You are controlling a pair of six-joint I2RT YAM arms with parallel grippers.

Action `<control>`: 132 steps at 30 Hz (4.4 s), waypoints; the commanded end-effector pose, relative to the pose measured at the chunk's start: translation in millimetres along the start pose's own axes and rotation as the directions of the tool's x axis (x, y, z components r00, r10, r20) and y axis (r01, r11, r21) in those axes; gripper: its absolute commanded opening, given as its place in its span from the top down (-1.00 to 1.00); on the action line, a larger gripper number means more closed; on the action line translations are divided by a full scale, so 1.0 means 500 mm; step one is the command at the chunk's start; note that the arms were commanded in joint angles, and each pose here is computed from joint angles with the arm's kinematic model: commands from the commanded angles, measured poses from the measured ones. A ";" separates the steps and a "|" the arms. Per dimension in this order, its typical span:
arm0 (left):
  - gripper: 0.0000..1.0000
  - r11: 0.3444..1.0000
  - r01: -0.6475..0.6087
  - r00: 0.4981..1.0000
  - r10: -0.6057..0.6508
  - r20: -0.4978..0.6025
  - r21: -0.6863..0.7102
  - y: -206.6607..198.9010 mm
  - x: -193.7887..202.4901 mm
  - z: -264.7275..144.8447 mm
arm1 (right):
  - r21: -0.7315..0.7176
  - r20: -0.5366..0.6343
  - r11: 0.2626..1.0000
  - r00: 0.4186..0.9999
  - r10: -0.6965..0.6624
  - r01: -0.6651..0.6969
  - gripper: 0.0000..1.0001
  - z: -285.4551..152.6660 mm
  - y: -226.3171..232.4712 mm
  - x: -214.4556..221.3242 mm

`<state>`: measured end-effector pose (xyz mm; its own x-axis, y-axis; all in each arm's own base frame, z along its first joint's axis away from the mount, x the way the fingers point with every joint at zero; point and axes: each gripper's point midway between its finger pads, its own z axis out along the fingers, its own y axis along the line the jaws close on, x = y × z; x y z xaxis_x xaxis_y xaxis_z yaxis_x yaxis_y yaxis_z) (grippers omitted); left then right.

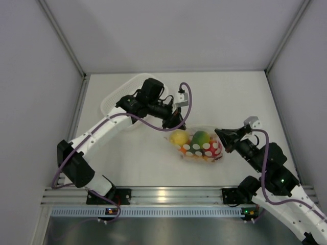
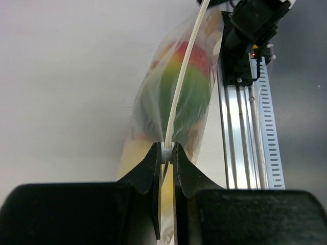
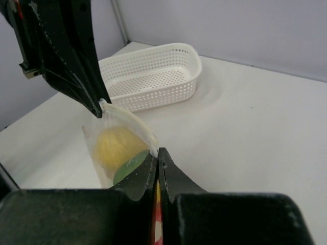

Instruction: Open the zip-top bag and remove the fake food

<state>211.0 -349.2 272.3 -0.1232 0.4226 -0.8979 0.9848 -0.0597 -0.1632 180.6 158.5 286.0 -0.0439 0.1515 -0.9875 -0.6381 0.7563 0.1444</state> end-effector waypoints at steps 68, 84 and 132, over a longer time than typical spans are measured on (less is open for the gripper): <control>-0.21 0.991 -0.126 0.990 0.128 0.063 -0.037 0.017 -0.098 -0.015 | -0.366 0.107 0.916 0.985 -0.134 0.164 1.00 -0.033 0.128 -0.060; -0.21 0.992 -0.123 0.990 0.121 0.073 0.025 0.011 -0.085 -0.002 | -0.373 0.101 0.908 0.982 -0.162 0.189 1.00 -0.029 0.128 -0.054; 1.00 0.506 0.625 0.777 -0.337 0.531 -0.594 0.173 -0.015 -0.121 | 0.006 -0.172 0.966 0.952 -0.252 0.257 0.78 0.200 -0.030 -0.093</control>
<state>280.1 -306.0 244.3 -0.5639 0.1567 -0.8108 0.6355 0.7093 -0.3049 252.7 209.0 302.0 -0.0673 -0.1770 -0.9819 -0.6648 0.7418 -0.0881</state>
